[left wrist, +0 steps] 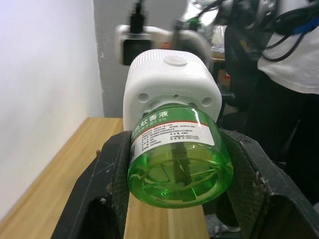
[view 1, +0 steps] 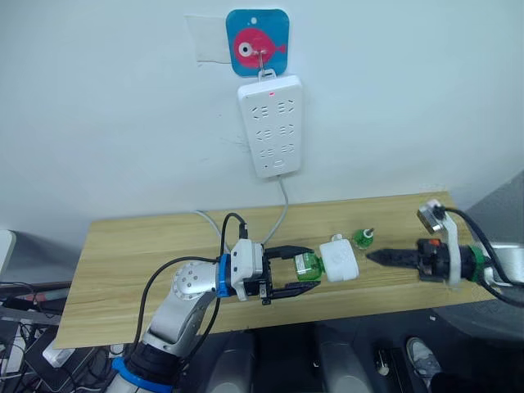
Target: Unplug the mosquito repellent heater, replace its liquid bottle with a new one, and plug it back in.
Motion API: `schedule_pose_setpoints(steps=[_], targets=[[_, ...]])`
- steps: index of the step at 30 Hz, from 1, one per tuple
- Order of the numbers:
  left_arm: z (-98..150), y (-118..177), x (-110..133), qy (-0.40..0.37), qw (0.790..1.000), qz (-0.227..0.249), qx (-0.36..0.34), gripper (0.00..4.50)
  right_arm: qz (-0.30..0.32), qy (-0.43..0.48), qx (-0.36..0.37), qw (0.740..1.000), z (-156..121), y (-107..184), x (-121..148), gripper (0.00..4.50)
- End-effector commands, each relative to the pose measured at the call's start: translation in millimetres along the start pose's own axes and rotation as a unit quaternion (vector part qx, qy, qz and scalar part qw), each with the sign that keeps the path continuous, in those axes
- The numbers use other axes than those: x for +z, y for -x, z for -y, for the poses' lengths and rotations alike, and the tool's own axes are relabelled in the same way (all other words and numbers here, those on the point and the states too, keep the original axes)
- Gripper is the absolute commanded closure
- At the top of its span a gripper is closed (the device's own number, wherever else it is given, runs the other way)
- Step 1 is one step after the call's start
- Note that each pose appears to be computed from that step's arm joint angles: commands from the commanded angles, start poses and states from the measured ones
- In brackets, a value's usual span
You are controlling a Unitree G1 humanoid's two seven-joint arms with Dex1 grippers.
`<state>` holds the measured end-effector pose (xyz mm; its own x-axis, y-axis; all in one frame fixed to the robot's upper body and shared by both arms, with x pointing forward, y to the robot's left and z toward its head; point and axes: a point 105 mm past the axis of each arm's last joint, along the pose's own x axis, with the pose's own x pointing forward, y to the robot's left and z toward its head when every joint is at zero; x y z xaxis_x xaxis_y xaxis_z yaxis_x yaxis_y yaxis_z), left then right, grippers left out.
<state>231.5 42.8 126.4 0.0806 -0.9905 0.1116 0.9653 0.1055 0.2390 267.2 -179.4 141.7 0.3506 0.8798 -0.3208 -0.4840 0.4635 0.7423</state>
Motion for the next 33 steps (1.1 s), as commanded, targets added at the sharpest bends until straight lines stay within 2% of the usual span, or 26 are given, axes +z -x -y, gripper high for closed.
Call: schedule_pose_setpoints(steps=[1, 7, 13, 25, 33], targets=[[7, -2, 14, -0.013, 1.000, 0.020, -0.018, 2.26, 0.009, 0.015, 0.016, 1.000, -2, -10, 12, 4.49], [9, -3, 15, -0.010, 1.000, 0.019, -0.021, 2.26, -0.009, 0.013, 0.055, 0.998, -11, -37, 6, 4.49], [5, -3, 16, -0.010, 1.000, 0.014, -0.011, 2.26, -0.032, -0.004, 0.097, 0.995, -25, -49, -17, 4.49], [-10, -2, 9, -0.017, 1.000, 0.000, 0.017, 2.26, -0.070, -0.038, 0.152, 0.985, -56, -36, -58, 4.49], [-9, -3, 5, -0.016, 1.000, -0.005, 0.010, 2.26, -0.059, -0.018, 0.184, 0.981, -86, -30, -51, 4.49]])
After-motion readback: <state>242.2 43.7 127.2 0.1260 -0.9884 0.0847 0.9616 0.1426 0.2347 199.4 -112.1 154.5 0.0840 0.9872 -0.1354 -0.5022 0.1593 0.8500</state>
